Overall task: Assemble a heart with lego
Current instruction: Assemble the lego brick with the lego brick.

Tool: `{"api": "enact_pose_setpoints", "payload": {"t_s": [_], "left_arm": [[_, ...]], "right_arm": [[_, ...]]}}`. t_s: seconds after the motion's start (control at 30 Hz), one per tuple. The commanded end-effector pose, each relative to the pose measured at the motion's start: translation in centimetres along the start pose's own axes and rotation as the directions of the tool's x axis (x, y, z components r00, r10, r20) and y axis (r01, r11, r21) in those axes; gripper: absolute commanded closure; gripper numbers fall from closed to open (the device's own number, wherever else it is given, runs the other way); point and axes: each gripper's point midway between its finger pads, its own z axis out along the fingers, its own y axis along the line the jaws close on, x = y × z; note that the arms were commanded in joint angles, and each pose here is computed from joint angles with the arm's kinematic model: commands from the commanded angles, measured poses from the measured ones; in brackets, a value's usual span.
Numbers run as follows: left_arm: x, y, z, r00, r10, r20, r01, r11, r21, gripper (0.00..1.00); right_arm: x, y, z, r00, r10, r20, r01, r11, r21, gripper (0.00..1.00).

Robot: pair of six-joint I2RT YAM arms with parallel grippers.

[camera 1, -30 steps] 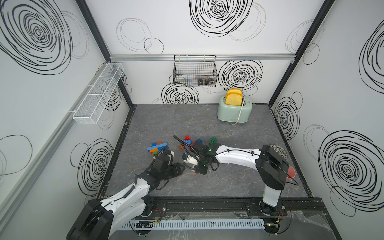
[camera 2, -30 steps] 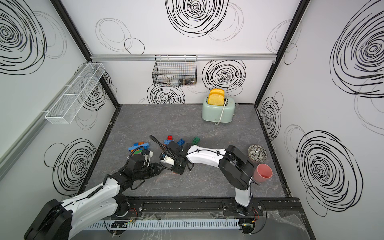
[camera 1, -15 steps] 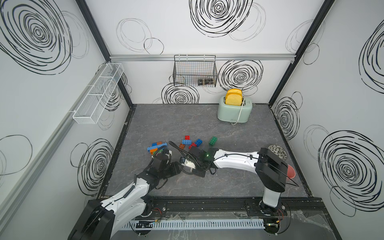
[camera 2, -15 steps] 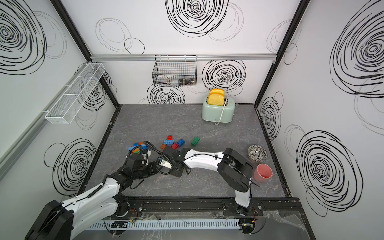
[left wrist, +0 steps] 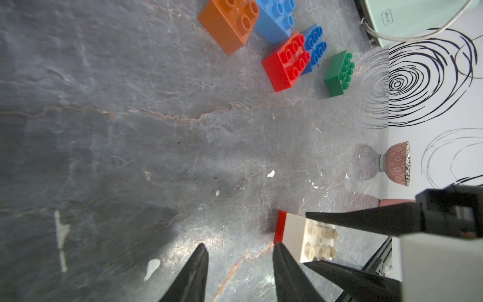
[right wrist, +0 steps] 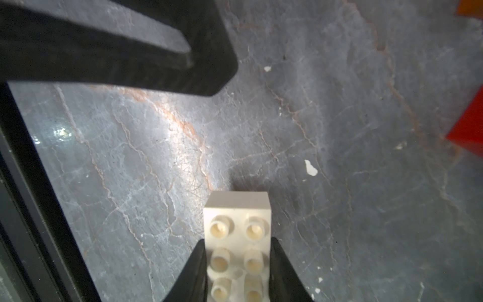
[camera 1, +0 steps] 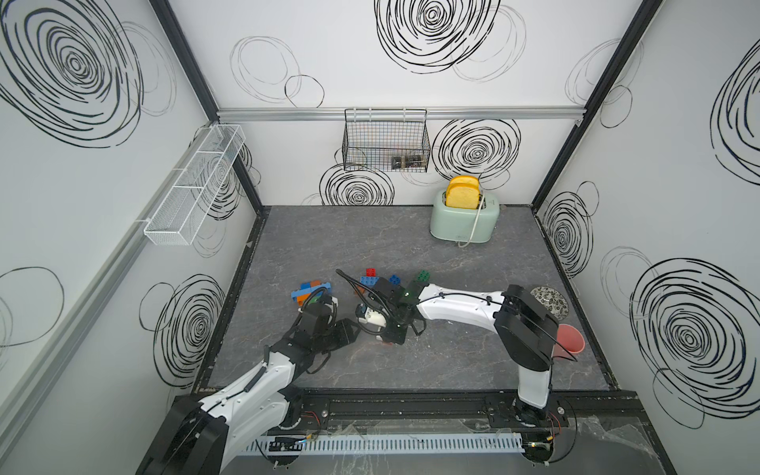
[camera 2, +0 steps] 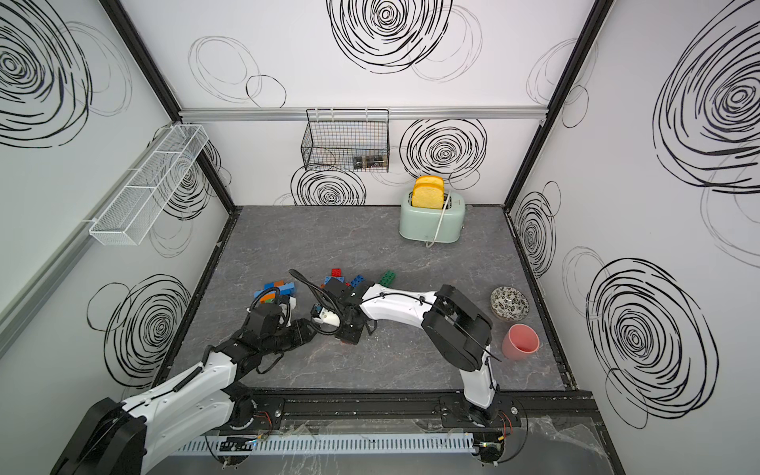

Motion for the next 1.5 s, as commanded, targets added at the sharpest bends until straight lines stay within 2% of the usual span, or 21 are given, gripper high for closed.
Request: {"api": "enact_pose_setpoints", "payload": {"t_s": [0.0, 0.3, 0.63, 0.9, 1.07, 1.23, 1.47], "left_arm": [[-0.8, -0.4, -0.3, 1.0, 0.001, 0.028, -0.002, 1.0, 0.012, 0.54], [-1.0, -0.6, -0.5, 0.999, 0.0, 0.035, -0.001, 1.0, 0.025, 0.52], [-1.1, -1.3, -0.4, 1.0, 0.011, 0.028, -0.013, 0.999, 0.052, 0.49], [-1.1, -1.7, -0.5, 0.999, 0.02, 0.03, -0.022, 0.997, 0.072, 0.46], [-1.1, -2.3, -0.2, 0.999, 0.021, 0.025, -0.024, 0.995, 0.1, 0.46], [-1.4, -3.4, 0.0, 0.999, 0.041, 0.027, -0.044, 0.992, 0.118, 0.45], [-1.1, -3.2, 0.3, 0.999, 0.045, 0.017, -0.047, 0.993, 0.108, 0.45]], "right_arm": [[6.5, 1.0, 4.9, 0.974, 0.013, -0.228, -0.018, 1.0, -0.018, 0.72], [1.7, 0.5, 1.5, 0.999, -0.007, -0.052, 0.006, 1.0, -0.019, 0.7], [-1.2, 0.6, -1.2, 0.999, -0.005, 0.034, 0.007, 0.999, -0.047, 0.45], [-3.2, -1.9, -5.1, 0.98, 0.109, 0.164, -0.106, 0.994, -0.032, 0.42], [-3.3, -5.8, -7.1, 0.919, 0.283, 0.275, -0.288, 0.957, -0.023, 0.41], [-1.7, -9.9, -7.9, 0.812, 0.468, 0.349, -0.479, 0.876, -0.061, 0.41], [0.2, -11.8, -6.6, 0.747, 0.565, 0.35, -0.579, 0.812, -0.073, 0.41]]}}
